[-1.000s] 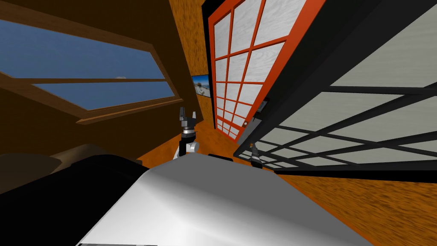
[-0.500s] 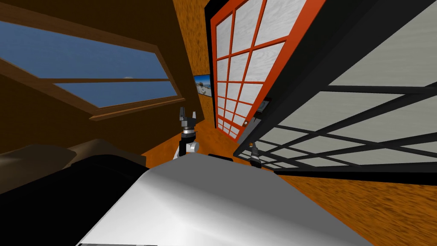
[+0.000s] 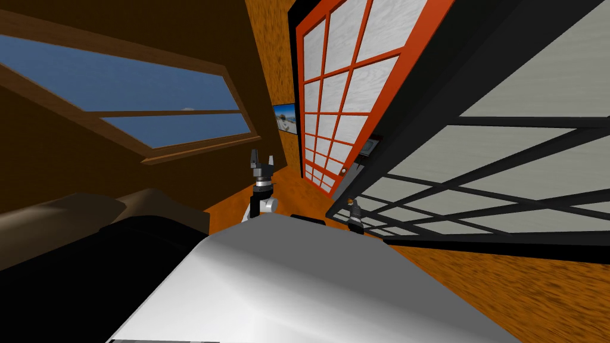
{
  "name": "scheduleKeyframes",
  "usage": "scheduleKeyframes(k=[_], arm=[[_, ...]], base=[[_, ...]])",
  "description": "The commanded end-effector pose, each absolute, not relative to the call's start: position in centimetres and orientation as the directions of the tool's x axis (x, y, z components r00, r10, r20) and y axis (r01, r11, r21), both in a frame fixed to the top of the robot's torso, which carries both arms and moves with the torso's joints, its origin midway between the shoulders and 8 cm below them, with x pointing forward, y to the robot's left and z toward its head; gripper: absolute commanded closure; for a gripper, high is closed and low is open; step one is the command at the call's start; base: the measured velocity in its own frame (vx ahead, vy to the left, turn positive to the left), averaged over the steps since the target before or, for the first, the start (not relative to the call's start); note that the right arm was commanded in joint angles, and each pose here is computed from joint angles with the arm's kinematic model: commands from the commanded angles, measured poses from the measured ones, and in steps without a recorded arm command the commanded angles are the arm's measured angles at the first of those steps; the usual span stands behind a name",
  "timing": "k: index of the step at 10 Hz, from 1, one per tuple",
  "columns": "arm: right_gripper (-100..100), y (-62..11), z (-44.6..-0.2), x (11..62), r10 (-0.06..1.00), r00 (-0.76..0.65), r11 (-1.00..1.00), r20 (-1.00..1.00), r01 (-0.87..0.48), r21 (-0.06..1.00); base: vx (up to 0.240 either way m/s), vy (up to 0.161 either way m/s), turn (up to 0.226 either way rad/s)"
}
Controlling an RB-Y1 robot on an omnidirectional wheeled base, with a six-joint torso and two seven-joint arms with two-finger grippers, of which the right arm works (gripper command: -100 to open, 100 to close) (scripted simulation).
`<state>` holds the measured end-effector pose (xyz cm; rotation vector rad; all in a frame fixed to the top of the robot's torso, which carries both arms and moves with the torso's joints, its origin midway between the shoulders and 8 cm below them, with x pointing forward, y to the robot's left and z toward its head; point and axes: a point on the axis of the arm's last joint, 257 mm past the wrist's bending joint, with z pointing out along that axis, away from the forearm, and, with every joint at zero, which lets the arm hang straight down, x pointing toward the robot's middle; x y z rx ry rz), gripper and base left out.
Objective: Pull the door open
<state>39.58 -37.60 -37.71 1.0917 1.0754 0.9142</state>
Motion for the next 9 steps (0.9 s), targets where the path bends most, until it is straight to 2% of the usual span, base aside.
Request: scheduleKeyframes(k=[1,3,7,9], arm=[[100,-35.29,-37.55,40.32,0.968,0.220,0.143,-0.120,-0.089,0.986],[100,-35.29,-37.55,40.32,0.969,0.220,0.138,-0.115,-0.090,0.986],[100,-34.75,-37.54,40.45,0.972,0.226,-0.037,0.067,-0.131,0.991],[100,-34.75,-37.54,40.45,0.972,0.226,-0.042,0.071,-0.132,0.990]], base=[[-0.055,-0.024,0.061],[-0.027,-0.015,0.011],[-0.051,-0.029,0.072],[-0.030,-0.020,0.037]])
